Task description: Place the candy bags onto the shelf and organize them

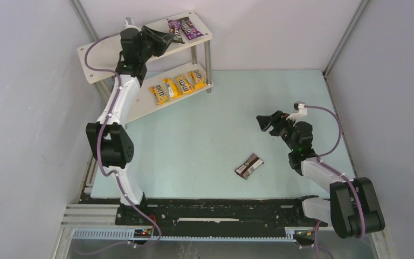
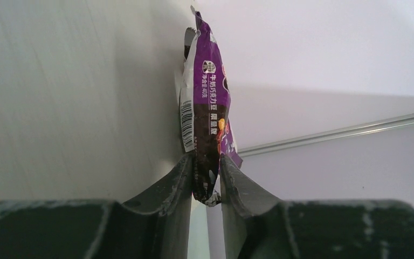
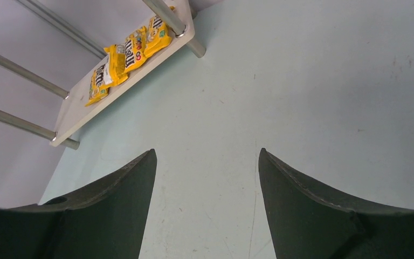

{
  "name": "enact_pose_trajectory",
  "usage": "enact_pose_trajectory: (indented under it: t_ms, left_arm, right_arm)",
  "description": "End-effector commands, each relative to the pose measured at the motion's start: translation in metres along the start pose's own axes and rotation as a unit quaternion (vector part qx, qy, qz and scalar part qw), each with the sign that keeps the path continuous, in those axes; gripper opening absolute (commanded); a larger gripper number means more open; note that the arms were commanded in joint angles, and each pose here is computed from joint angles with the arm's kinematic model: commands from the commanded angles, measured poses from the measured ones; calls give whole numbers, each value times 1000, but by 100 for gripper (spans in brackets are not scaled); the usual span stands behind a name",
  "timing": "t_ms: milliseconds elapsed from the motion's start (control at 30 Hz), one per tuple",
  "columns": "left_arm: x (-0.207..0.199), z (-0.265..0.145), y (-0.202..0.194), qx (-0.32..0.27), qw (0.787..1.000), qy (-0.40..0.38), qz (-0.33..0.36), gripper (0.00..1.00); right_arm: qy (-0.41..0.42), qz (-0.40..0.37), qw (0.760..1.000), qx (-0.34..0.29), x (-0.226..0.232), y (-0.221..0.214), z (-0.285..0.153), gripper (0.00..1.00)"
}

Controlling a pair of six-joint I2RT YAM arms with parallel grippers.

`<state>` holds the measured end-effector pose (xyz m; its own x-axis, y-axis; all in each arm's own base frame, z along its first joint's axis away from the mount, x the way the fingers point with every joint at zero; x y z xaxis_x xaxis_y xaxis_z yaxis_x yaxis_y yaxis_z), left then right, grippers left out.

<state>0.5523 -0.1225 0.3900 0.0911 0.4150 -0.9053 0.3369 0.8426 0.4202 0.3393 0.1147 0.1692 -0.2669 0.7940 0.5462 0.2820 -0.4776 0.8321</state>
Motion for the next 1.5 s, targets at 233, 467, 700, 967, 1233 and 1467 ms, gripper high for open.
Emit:
enact_pose_trajectory:
  t_ms: [233,467,700,967,1233,1467]
  left_arm:
    - [-6,-1,4,-6,1000,-16,-11,46]
    - [-13,-22,4,-22,999,-17,29,75]
    - [-11,-54,19,-63,991,41,108,96]
    - [-24,-61,22,-55,988,37,142,98]
    - [-21,-32,21,-42,991,17,127,92]
    - [-16,-16,11,-27,994,12,107,86]
  right_arm:
    - [14,8,1000,-16,1,8,2,78]
    - [17,12,1000,-14,1,7,3,78]
    - [16,12,1000,-14,0,7,2,78]
    - [16,13,1000,-13,0,7,3,78]
    - [15,15,1000,-14,0,8,3,78]
    - [15,19,1000,-9,-2,6,5,78]
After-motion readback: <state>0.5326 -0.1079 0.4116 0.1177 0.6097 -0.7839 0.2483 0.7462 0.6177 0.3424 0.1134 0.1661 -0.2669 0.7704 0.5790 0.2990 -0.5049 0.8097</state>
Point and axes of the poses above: each gripper's point midway between its finger pads, its own z axis out along the fingers, its own x axis along the line the jaws close on, y = z × x, the point moved 2 cm from there along -z, back along the fingers, and after that the axes turned 2 degrees about -z, right-handed, at the moved point
